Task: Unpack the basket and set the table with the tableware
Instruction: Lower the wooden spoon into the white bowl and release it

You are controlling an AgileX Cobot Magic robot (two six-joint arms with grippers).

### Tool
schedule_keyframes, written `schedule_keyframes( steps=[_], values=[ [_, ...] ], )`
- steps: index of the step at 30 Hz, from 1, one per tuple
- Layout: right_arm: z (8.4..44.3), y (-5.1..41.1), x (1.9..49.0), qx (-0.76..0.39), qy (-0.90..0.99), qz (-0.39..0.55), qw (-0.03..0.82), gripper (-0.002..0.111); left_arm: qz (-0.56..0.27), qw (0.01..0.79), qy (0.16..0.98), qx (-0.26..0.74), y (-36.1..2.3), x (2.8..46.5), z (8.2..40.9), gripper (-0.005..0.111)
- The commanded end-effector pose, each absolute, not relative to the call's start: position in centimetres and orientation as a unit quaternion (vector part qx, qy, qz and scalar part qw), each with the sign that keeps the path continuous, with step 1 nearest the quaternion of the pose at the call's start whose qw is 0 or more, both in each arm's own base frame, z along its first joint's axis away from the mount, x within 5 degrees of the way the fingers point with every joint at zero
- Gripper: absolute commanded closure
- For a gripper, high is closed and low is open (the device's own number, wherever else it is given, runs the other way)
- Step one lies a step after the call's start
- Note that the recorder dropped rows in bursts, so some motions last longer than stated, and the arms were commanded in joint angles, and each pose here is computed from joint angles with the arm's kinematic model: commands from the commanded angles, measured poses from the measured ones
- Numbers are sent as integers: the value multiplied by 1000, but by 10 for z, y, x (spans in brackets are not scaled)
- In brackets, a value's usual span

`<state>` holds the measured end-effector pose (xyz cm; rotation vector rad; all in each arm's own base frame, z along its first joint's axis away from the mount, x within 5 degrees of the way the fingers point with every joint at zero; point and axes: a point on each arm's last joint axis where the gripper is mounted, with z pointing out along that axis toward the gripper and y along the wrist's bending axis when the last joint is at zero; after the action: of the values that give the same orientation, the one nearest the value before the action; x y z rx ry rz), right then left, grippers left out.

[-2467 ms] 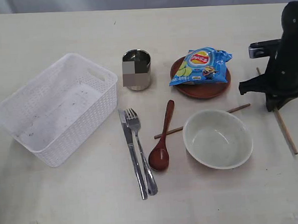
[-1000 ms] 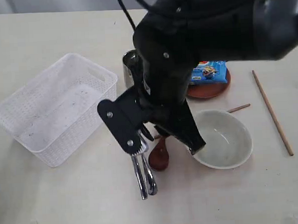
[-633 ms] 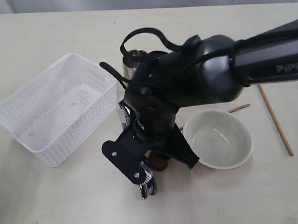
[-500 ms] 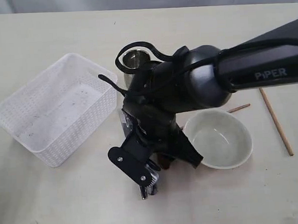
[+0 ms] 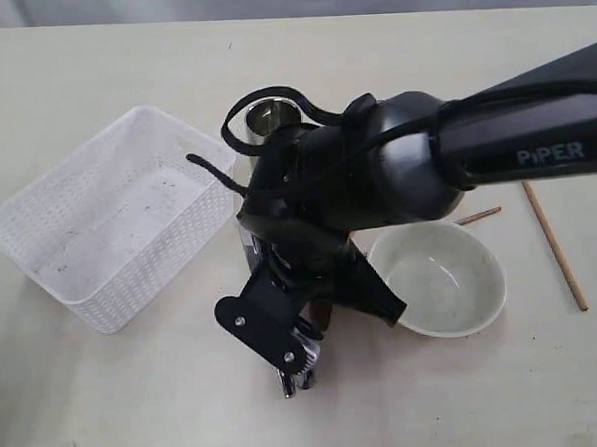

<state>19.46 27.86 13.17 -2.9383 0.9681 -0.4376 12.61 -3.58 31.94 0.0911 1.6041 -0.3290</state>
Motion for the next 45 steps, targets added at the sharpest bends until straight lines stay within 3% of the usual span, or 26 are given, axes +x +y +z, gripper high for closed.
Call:
schedule_keyframes(
  steps=[1, 15, 21, 27, 38, 45],
  values=[
    [146, 286, 183, -940, 297, -165, 38, 109, -146, 686, 712, 41, -36, 125, 319, 107],
    [236, 246, 180, -881, 409, -225, 81, 109, -147, 684, 713, 43, -36, 125, 319, 107],
    [257, 196, 195, -826, 519, -220, 16, 109, -149, 684, 713, 41, -36, 125, 319, 107],
    [251, 181, 201, -812, 573, -113, -7, 109, -149, 683, 713, 40, -36, 125, 319, 107],
    [206, 192, 212, -813, 566, -94, -95, 109, -150, 683, 714, 41, -36, 125, 319, 107],
    [193, 197, 216, -813, 567, -92, -96, 109, -150, 683, 714, 41, -36, 125, 319, 107]
  ],
)
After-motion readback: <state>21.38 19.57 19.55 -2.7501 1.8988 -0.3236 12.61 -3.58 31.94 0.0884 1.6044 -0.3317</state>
